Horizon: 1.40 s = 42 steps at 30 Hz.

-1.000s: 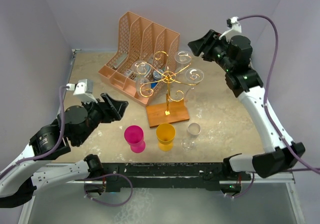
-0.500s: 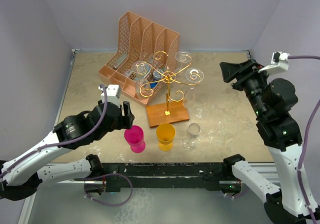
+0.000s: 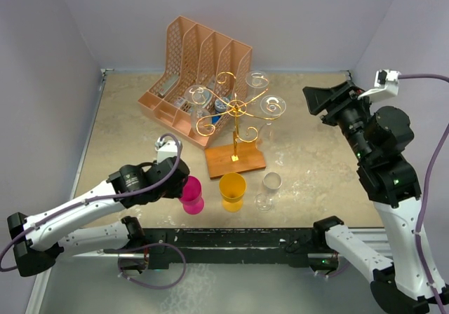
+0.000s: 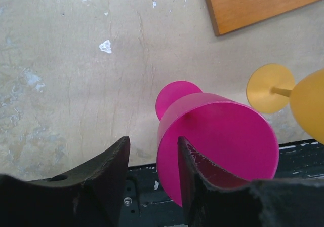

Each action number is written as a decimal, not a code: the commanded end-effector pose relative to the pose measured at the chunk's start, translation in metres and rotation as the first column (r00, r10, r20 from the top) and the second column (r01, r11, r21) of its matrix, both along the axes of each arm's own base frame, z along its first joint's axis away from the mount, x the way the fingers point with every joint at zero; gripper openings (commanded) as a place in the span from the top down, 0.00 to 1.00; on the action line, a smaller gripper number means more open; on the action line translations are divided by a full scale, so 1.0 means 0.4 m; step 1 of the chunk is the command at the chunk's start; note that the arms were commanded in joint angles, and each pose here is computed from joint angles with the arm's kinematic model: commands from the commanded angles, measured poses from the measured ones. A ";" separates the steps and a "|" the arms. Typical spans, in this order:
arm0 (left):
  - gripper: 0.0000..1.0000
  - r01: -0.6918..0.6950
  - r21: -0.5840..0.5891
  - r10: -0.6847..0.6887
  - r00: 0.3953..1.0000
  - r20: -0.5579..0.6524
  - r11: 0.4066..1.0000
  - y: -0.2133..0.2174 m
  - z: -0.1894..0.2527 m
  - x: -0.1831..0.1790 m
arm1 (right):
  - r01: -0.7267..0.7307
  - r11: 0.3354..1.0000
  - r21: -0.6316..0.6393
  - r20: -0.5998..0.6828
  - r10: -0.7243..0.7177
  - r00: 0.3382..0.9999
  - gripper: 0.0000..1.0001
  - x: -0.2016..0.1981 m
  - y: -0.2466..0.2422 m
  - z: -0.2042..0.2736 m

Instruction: Place the wine glass upside down on the wine glass rack

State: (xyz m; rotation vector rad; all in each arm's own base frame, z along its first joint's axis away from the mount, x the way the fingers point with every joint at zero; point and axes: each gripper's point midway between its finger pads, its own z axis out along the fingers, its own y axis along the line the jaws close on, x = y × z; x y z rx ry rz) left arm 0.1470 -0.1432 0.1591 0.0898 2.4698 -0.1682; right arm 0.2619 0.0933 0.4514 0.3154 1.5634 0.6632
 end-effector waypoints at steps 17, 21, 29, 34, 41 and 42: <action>1.00 -0.096 -0.014 0.097 0.993 0.073 0.995 0.012 0.064 0.037 | -0.092 0.995 0.026 0.121 0.088 0.989 0.36 -0.018 0.036 0.069; 1.00 -0.157 -0.078 0.169 0.968 0.185 0.985 0.054 0.177 0.059 | -0.128 0.992 0.006 0.153 0.126 0.980 0.35 -0.021 0.051 0.046; 1.00 -0.351 -0.335 0.474 0.763 0.440 0.875 0.223 0.458 0.095 | -0.332 0.941 -0.062 0.301 0.335 0.893 0.16 -0.094 0.126 0.044; 1.00 -0.317 -0.586 0.632 0.615 0.472 0.746 0.278 0.584 0.100 | -0.460 0.884 -0.079 0.362 0.456 0.813 0.17 -0.129 0.177 0.063; 1.00 -0.203 -0.711 0.673 0.566 0.476 0.674 0.276 0.686 0.100 | -0.580 0.813 -0.038 0.420 0.540 0.729 0.21 -0.134 0.230 0.135; 1.00 -0.192 -0.720 0.676 0.563 0.476 0.667 0.275 0.697 0.100 | -0.582 0.813 -0.034 0.424 0.539 0.728 0.21 -0.127 0.236 0.144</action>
